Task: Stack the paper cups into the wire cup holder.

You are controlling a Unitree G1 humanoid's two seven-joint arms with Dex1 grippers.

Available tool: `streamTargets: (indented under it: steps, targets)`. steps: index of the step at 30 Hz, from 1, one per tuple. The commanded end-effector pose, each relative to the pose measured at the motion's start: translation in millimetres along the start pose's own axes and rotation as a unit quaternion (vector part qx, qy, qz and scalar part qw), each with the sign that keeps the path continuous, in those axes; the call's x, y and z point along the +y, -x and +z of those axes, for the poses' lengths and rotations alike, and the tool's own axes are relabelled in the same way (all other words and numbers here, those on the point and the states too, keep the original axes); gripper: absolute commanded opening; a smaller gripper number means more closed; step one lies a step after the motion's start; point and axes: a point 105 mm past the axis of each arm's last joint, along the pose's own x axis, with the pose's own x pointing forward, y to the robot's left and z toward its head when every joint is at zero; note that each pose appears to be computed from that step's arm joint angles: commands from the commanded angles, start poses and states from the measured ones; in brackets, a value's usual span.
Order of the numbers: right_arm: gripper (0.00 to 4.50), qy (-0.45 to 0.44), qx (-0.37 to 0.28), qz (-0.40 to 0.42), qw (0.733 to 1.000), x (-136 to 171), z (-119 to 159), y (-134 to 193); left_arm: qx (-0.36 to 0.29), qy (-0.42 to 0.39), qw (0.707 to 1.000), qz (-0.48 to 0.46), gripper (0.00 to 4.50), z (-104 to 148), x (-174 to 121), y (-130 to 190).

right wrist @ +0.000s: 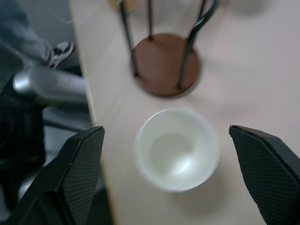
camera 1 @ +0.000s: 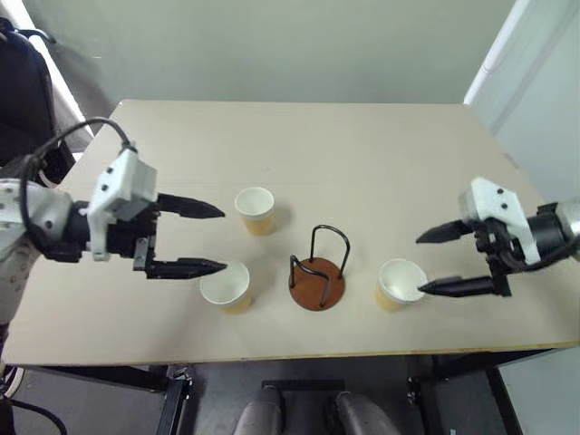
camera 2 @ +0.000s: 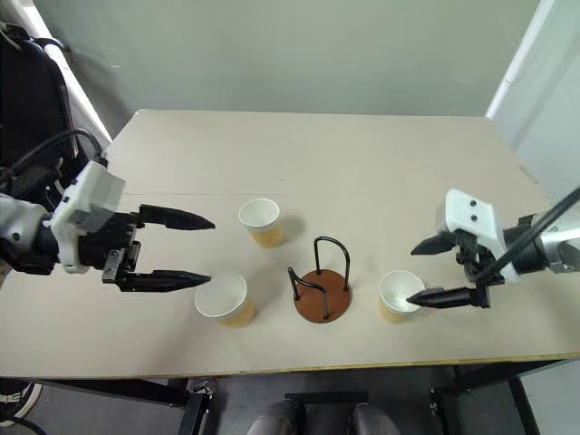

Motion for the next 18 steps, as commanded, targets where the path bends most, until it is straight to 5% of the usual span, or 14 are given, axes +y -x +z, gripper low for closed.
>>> streamTargets:
  steps: [1, 13, 18]
  targets:
    - [4.30, 0.019, 0.035, -0.015, 0.999, 2.5, -8.5, -9.8, -0.011, -0.041, 0.999, -0.008, 4.50, 10.5, -1.2, -5.7]
    - [4.30, 0.026, 0.063, 0.015, 0.998, 9.0, -26.9, -42.1, -0.011, -0.050, 0.999, -0.006, 4.50, 8.0, -7.3, -5.2]
    - [3.02, 0.026, 0.084, 0.008, 0.996, -0.6, -40.6, -50.3, -0.002, -0.048, 0.999, 0.010, 4.50, 7.4, -7.8, -0.6]
